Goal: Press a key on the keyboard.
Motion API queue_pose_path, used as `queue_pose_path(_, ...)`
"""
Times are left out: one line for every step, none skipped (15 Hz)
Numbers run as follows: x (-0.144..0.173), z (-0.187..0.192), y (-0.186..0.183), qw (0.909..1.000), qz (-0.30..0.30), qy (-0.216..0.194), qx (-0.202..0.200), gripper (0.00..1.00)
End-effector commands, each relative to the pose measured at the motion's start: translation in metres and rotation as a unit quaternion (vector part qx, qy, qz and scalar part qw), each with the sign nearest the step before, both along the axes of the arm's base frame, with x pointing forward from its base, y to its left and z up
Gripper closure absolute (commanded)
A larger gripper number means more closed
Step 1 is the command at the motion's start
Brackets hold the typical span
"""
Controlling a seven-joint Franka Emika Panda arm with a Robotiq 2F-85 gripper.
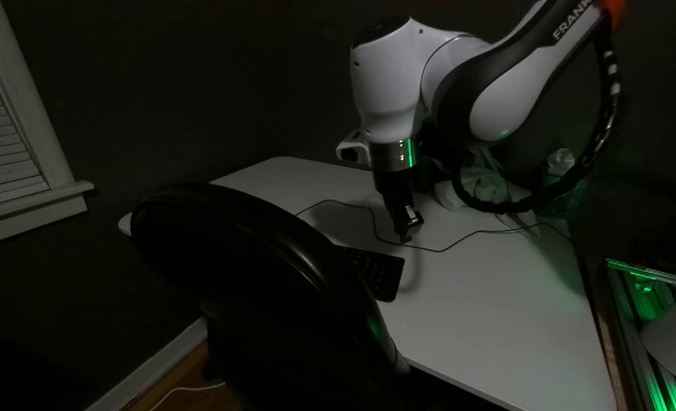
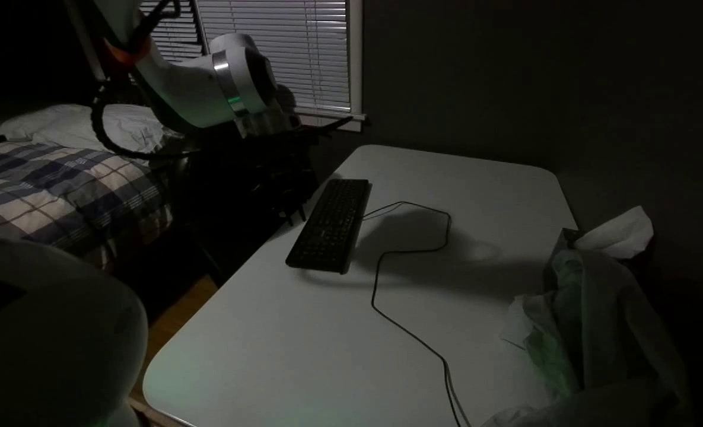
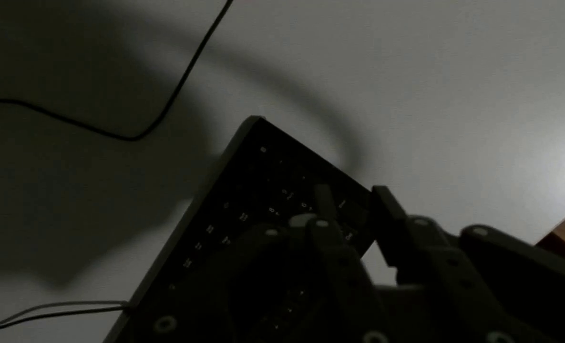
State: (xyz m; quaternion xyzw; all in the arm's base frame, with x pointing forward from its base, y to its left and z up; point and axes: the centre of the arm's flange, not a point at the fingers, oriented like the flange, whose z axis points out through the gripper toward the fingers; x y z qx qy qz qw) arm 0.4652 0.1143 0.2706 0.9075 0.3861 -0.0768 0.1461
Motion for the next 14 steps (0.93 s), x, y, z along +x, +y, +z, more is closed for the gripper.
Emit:
queue_pose_path(0.016,-0.028,-0.005,0.9999,0.007,0.011,-0.003,1.0)
queue_pose_path(0.017,-0.034,-0.007,0.9998,0.005,0.016,-0.003,1.0)
queue_pose_path(0.018,-0.04,-0.008,0.9998,0.004,0.021,-0.002,1.0)
queue_pose_path(0.019,-0.045,-0.009,0.9997,0.003,0.024,-0.001,1.0)
queue_pose_path(0.02,-0.05,-0.01,0.9997,0.001,0.026,-0.001,1.0)
queue_pose_path(0.021,-0.056,-0.012,0.9996,0.0,0.028,0.001,1.0)
queue_pose_path(0.022,-0.061,-0.013,0.9995,-0.002,0.03,0.001,1.0)
queue_pose_path(0.022,-0.067,-0.015,0.9994,-0.004,0.033,0.002,1.0)
queue_pose_path(0.023,-0.071,-0.017,0.9995,-0.006,0.032,0.003,1.0)
queue_pose_path(0.024,-0.075,-0.019,0.9995,-0.008,0.03,0.003,1.0)
queue_pose_path(0.025,-0.079,-0.022,0.9996,-0.012,0.026,0.008,1.0)
queue_pose_path(0.027,-0.082,-0.024,0.9996,-0.014,0.023,0.012,1.0)
queue_pose_path(0.028,-0.086,-0.027,0.9996,-0.018,0.019,0.014,1.0)
queue_pose_path(0.03,-0.089,-0.029,0.9995,-0.02,0.018,0.018,1.0)
